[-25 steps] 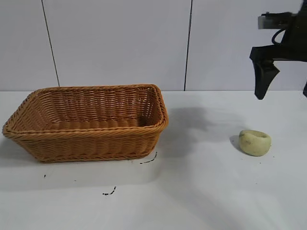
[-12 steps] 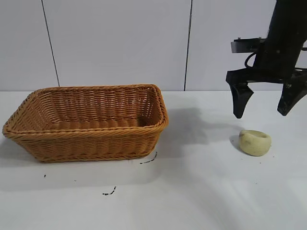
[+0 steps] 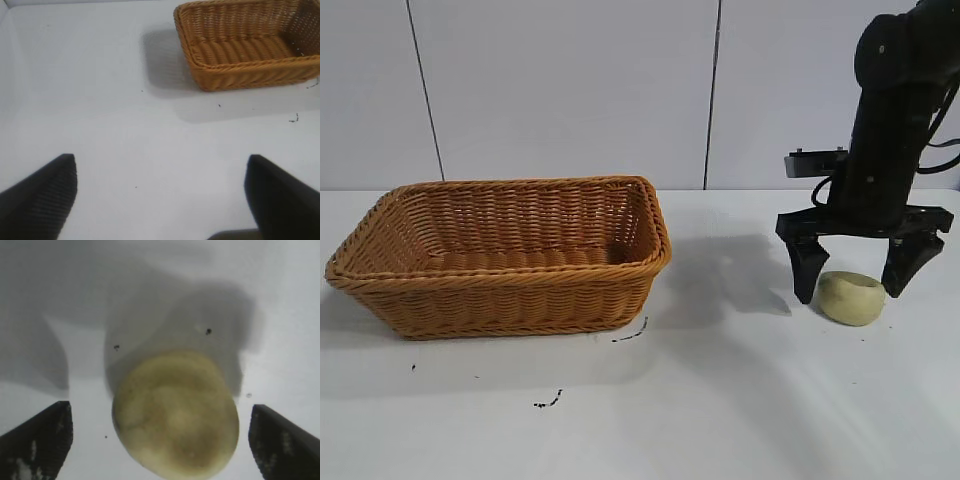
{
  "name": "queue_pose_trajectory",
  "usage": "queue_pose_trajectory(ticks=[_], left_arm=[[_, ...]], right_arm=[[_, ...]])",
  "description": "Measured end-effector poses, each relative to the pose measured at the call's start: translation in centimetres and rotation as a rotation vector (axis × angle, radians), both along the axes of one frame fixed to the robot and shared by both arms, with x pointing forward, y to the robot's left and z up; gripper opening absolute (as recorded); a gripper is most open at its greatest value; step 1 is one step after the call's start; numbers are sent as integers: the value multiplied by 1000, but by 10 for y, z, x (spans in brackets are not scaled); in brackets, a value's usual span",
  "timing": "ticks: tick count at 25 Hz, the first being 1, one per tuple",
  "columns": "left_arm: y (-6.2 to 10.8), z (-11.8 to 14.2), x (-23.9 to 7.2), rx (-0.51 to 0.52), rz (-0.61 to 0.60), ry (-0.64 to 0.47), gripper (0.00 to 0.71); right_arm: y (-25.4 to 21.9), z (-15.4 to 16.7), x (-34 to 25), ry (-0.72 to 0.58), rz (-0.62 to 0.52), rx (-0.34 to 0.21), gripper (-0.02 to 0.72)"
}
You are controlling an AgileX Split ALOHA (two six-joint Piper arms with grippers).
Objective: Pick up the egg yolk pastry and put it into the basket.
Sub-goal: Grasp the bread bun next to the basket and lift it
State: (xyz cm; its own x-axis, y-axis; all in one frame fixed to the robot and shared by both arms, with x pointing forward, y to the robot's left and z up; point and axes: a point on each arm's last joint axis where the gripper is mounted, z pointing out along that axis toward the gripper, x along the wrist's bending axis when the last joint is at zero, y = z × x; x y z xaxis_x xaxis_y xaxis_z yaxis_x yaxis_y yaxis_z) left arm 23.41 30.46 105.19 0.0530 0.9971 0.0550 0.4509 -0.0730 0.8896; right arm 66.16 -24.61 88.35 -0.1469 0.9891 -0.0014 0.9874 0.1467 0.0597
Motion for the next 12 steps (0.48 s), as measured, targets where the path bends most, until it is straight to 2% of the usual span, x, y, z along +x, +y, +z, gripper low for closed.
queue_pose_trajectory(ticks=[1, 4, 6, 8, 12], left_arm=[[0, 0, 0, 0, 0, 0, 693], [0, 0, 0, 0, 0, 0, 693], [0, 0, 0, 0, 0, 0, 693], [0, 0, 0, 0, 0, 0, 693], [0, 0, 0, 0, 0, 0, 693]], right_arm=[[0, 0, 0, 0, 0, 0, 510], [0, 0, 0, -4, 0, 0, 296], [0, 0, 1, -16, 0, 2, 203], [0, 1, 2, -24, 4, -2, 165], [0, 2, 2, -29, 4, -2, 148]])
